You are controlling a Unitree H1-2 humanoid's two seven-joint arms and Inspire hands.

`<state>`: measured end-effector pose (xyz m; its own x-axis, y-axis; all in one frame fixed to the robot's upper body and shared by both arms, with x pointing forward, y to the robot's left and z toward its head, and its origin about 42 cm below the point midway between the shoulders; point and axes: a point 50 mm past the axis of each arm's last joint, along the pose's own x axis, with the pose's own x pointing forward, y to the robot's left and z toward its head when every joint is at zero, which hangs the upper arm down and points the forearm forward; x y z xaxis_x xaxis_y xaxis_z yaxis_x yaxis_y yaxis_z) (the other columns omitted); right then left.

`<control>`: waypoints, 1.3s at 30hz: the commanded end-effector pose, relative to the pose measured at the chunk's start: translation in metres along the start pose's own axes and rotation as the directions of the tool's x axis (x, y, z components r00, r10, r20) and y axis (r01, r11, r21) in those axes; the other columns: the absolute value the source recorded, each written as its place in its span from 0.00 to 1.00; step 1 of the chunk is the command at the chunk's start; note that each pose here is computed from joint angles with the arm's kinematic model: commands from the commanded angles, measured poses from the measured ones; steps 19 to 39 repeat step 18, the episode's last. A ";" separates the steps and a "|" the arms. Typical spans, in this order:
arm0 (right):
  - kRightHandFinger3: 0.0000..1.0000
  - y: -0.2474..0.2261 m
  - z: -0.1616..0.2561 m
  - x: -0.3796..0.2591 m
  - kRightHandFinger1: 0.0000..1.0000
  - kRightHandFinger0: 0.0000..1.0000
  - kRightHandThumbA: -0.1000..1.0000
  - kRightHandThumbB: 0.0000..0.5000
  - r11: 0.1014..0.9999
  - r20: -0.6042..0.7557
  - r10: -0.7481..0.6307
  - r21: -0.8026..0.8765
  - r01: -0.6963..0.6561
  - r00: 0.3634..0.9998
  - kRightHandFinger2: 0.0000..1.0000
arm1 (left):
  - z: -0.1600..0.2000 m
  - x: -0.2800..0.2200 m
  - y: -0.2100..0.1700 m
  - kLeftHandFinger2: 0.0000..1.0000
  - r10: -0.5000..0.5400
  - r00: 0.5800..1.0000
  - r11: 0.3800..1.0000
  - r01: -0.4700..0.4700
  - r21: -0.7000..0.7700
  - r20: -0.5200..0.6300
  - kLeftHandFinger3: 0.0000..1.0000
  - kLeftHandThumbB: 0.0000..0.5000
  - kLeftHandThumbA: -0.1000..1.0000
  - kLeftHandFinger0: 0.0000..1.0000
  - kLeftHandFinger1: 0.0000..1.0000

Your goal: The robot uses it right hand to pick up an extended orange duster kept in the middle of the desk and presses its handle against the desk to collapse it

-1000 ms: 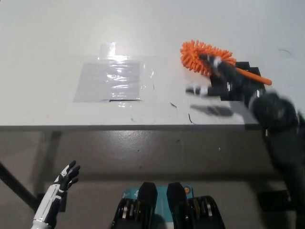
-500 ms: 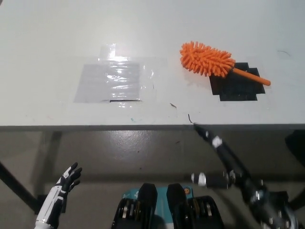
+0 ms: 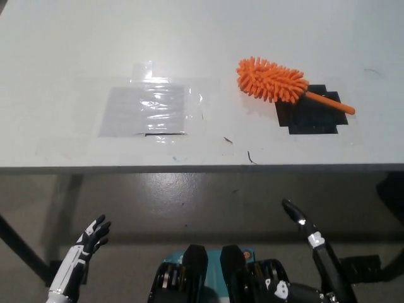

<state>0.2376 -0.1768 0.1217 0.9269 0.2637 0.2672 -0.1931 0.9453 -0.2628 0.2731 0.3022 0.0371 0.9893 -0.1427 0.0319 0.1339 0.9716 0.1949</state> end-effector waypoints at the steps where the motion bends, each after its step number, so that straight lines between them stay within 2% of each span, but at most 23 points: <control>1: 1.00 -0.012 -0.013 0.016 1.00 1.00 1.00 0.50 0.974 0.119 -0.220 0.080 0.211 0.968 1.00 | 0.023 0.017 0.003 1.00 -0.039 0.991 0.999 0.038 0.010 0.125 1.00 0.55 1.00 1.00 1.00; 3: 1.00 -0.012 -0.028 0.019 1.00 1.00 1.00 0.46 0.975 0.073 -0.213 0.081 0.207 0.974 1.00 | 0.023 0.019 0.005 1.00 -0.033 0.991 0.999 0.032 0.011 0.126 1.00 0.55 1.00 1.00 1.00; 5: 1.00 -0.016 -0.036 0.023 1.00 1.00 1.00 0.49 0.978 0.058 -0.207 0.051 0.204 0.977 1.00 | 0.025 0.021 0.006 1.00 -0.038 0.991 0.999 0.037 0.012 0.131 1.00 0.53 1.00 1.00 1.00; 10: 1.00 -0.025 -0.047 0.032 1.00 1.00 1.00 0.60 0.982 0.039 -0.184 0.041 0.183 0.982 1.00 | 0.027 0.029 0.003 1.00 -0.047 0.989 0.999 0.047 0.008 0.141 1.00 0.54 1.00 1.00 1.00; 15: 1.00 -0.028 -0.058 0.035 1.00 1.00 1.00 0.66 0.983 -0.002 -0.158 0.095 0.157 0.987 1.00 | 0.030 0.032 0.002 1.00 -0.053 0.988 0.998 0.050 0.024 0.147 1.00 0.55 1.00 1.00 1.00; 18: 1.00 -0.031 -0.063 0.035 1.00 1.00 1.00 0.60 0.981 -0.016 -0.152 0.117 0.153 0.988 1.00 | 0.032 0.036 0.001 1.00 -0.062 0.986 0.998 0.058 0.029 0.153 1.00 0.55 1.00 1.00 1.00; 39: 1.00 -0.031 -0.063 0.035 1.00 1.00 1.00 0.60 0.981 -0.016 -0.152 0.117 0.153 0.988 1.00 | 0.032 0.036 0.001 1.00 -0.062 0.986 0.998 0.058 0.029 0.153 1.00 0.55 1.00 1.00 1.00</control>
